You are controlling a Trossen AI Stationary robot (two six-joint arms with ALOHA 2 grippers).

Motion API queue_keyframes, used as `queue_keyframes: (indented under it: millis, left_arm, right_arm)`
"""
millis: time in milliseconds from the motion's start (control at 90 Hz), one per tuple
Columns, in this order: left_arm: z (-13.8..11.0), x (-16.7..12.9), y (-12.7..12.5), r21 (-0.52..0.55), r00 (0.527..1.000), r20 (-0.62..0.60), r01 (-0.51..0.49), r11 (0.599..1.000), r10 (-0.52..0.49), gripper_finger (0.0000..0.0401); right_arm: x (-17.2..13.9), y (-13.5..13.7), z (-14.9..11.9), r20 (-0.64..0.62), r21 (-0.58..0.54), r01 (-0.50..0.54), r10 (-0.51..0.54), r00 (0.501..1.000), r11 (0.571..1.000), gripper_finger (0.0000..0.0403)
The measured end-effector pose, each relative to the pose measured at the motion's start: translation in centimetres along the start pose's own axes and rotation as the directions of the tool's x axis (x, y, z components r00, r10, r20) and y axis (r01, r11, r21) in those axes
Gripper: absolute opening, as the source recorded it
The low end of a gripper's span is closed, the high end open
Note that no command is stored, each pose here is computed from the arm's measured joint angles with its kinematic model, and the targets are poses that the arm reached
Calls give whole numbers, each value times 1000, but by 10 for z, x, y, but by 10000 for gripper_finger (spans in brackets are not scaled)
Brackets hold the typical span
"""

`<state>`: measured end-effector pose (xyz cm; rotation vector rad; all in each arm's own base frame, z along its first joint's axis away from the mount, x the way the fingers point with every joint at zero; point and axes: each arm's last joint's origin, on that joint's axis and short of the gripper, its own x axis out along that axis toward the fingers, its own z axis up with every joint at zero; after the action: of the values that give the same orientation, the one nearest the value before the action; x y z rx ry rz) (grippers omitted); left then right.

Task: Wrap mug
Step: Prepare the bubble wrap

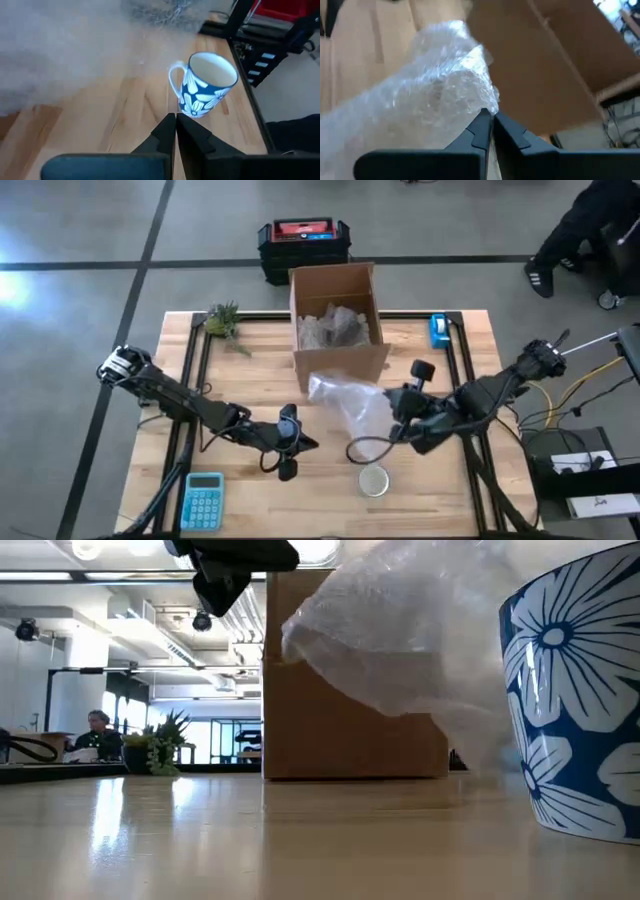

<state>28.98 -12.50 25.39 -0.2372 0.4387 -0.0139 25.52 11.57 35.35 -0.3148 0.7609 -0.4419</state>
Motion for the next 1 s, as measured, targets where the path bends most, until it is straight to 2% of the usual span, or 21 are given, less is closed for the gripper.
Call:
queue_keyframes:
  millis: [111, 211, 344, 411, 589, 744, 844, 1000]
  left_arm:
    - [1, -1, 1, 2, 1000, 6, -24, 1000, 24, 1]
    - [-7, -2, 5, 18, 996, -65, -63, 998, 64, 1]
    - [-22, -4, 13, 8, 967, -176, -184, 983, 183, 1]
    - [-30, 0, 17, 19, 952, -176, -252, 968, 251, 1]
    - [-26, 22, 23, 88, 908, 58, -419, 904, 416, 1]
    - [-17, 42, 28, 170, 889, 192, -448, 878, 416, 1]
    - [-4, 35, 20, 189, 885, 267, -437, 879, 382, 1]
    - [15, 1, -4, 214, 858, 358, -459, 862, 368, 1]
  right_arm:
    - [3, 1, 14, 96, -21, -21, 23, 995, 1000, 2]
    - [2, 2, 21, 148, -52, -25, 32, 988, 998, 2]
    - [-2, -3, 21, 160, -58, -26, 35, 987, 998, 2]
    - [-3, -3, 21, 162, -54, -27, 35, 986, 998, 2]
    - [-2, -2, 21, 159, -58, -28, 37, 987, 998, 2]
    - [2, 3, 20, 140, -59, -74, 82, 987, 995, 2]
    - [7, 7, 14, 119, -43, -77, 82, 990, 996, 2]
    - [20, 16, -3, 49, -32, -102, 104, 993, 994, 2]
